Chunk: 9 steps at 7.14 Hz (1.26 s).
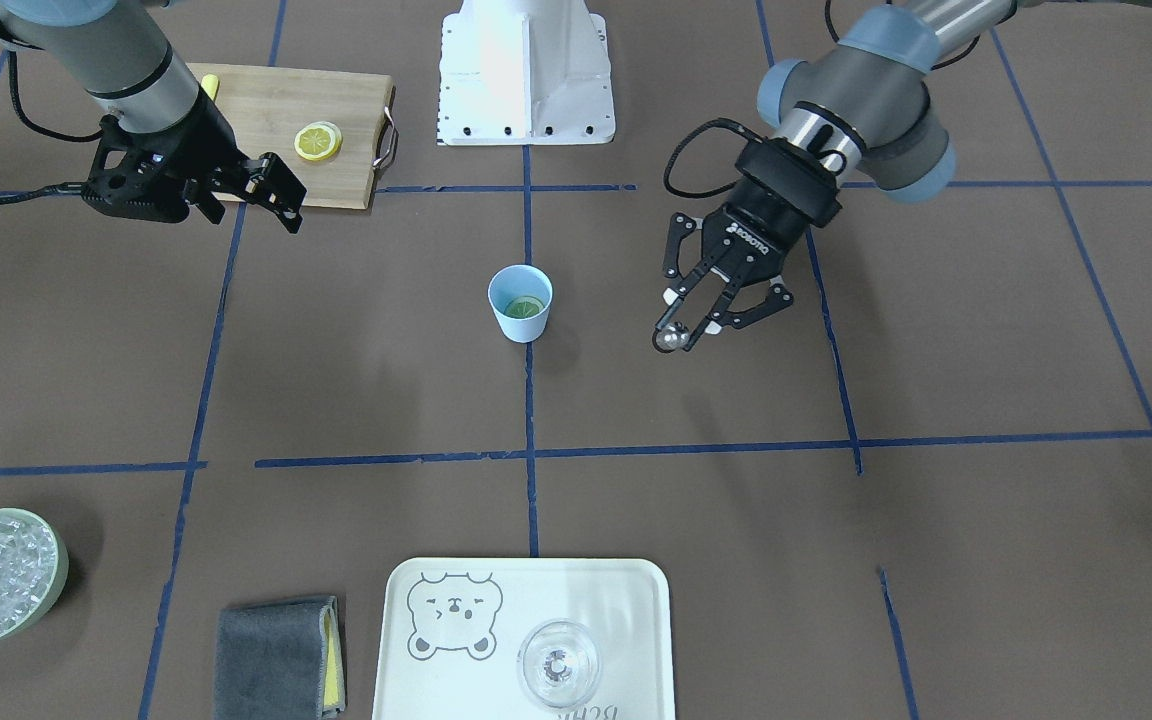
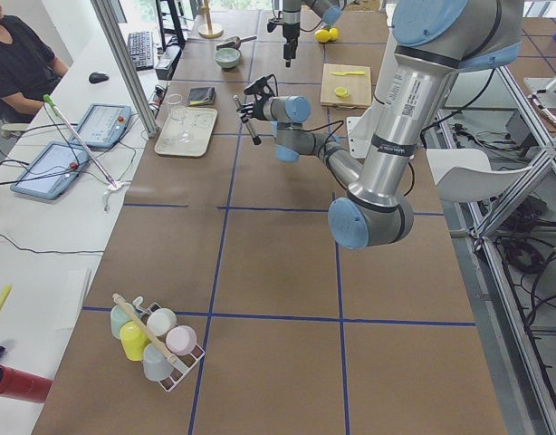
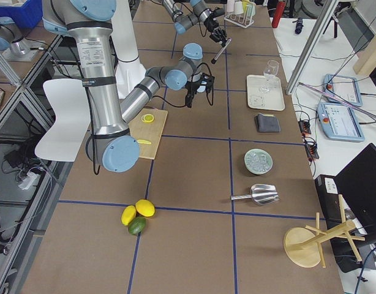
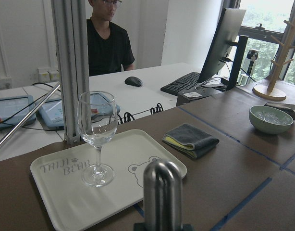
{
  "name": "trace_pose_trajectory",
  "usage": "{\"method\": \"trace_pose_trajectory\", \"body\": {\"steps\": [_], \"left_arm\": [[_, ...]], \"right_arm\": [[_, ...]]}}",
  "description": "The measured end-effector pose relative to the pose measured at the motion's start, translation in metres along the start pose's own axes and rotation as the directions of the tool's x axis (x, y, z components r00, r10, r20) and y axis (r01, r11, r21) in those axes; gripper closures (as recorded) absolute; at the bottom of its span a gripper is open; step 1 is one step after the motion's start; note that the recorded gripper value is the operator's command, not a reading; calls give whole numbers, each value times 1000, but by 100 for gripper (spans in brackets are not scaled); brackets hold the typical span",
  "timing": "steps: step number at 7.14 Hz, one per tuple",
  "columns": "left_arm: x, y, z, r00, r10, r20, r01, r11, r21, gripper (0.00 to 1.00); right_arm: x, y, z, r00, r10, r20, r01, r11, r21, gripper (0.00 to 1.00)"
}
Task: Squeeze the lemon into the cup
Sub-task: 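Lift the muddler out of the cup and carry it back toward its spot, then lower the muddler onto the table and open the left gripper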
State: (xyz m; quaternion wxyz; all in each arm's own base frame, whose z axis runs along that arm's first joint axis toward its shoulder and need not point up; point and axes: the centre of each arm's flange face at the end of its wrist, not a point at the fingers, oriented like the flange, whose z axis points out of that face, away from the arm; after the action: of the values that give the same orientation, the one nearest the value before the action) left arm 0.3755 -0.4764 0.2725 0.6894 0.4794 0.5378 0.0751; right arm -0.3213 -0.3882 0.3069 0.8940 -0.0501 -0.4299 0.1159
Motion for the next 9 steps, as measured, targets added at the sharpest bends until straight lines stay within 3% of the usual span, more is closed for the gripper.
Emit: {"method": "trace_pose_trajectory", "body": {"steps": [2,4,5,7,9], "left_arm": [[-79,8,-43,996,-85,20,87,974,-207,100],[-152,28,-90,974,-179,141,220,899,-379,100],[-179,44,-105,952,-219,212,292,852,-435,100],[-214,81,-112,882,-253,397,447,714,-538,100],[-247,117,-111,873,-146,465,450,607,-655,100]], "right_arm": [[-1,0,0,1000,13,1,-13,1000,0,0],[0,0,0,1000,19,1,-19,1000,0,0],[0,0,1,1000,21,-1,-21,1000,0,0],[2,-2,4,1000,27,-9,-27,1000,-2,0],[3,-2,5,1000,28,-11,-28,1000,-2,0]]}}
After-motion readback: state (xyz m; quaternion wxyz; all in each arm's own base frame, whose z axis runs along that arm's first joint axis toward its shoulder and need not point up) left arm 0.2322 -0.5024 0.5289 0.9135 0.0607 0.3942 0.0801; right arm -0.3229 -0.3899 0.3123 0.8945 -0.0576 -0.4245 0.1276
